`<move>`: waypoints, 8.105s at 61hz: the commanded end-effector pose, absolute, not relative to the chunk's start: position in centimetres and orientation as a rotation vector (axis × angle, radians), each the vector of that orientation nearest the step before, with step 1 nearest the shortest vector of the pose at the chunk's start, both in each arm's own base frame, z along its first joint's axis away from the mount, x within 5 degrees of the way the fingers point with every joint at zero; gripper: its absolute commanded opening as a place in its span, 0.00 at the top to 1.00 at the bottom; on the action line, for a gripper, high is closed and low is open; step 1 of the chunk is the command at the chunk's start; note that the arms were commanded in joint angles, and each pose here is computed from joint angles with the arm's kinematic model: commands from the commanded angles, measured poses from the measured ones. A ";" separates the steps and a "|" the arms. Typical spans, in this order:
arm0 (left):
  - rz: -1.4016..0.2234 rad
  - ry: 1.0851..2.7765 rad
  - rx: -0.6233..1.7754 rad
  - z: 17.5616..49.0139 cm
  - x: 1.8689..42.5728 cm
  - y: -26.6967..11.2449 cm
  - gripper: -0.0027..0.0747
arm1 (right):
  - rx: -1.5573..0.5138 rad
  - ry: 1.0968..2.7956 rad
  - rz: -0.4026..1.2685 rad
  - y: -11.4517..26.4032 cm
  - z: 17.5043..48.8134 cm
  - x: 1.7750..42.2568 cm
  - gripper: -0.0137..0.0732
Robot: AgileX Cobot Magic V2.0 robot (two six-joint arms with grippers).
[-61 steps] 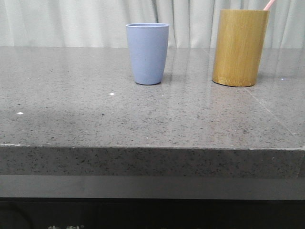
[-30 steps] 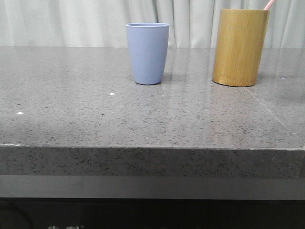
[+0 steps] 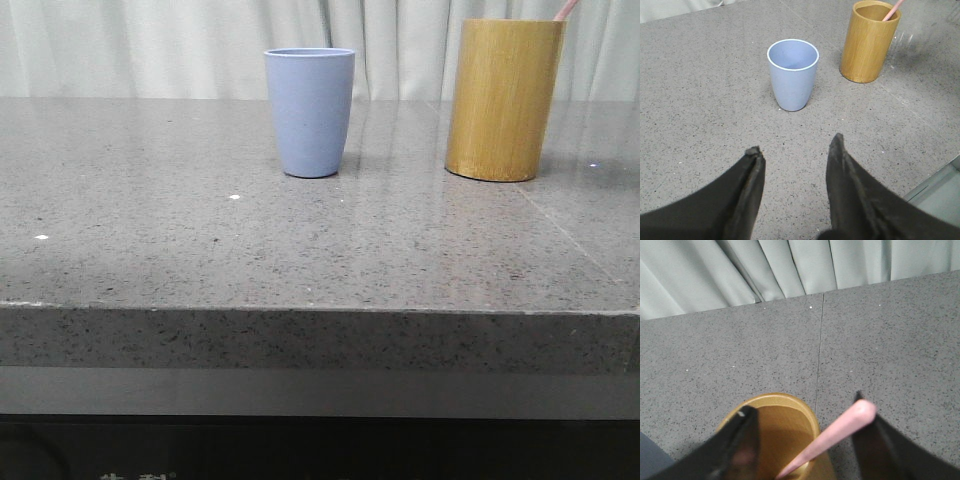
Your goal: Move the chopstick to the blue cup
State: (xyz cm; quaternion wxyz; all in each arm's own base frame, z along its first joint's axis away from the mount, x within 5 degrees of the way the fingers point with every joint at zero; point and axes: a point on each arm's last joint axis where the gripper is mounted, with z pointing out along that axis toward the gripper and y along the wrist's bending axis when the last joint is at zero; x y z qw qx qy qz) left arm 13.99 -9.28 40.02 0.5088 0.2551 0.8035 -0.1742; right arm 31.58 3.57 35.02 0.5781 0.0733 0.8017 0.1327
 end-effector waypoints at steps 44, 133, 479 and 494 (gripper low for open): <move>-0.457 1.831 0.563 41.8 13.9 -9.3 0.59 | -0.031 1.714 0.195 3.6 47.4 30.0 0.81; -0.457 1.831 0.563 41.8 13.9 -9.3 0.59 | -0.570 1.823 0.420 19.6 45.1 35.0 0.72; -0.104 1.412 -0.045 21.6 5.3 -0.2 0.99 | -0.300 1.899 0.207 2.5 38.3 7.7 0.92; -0.104 1.412 -0.045 21.6 5.3 -0.2 0.99 | -0.093 1.635 0.094 0.9 30.9 6.6 0.92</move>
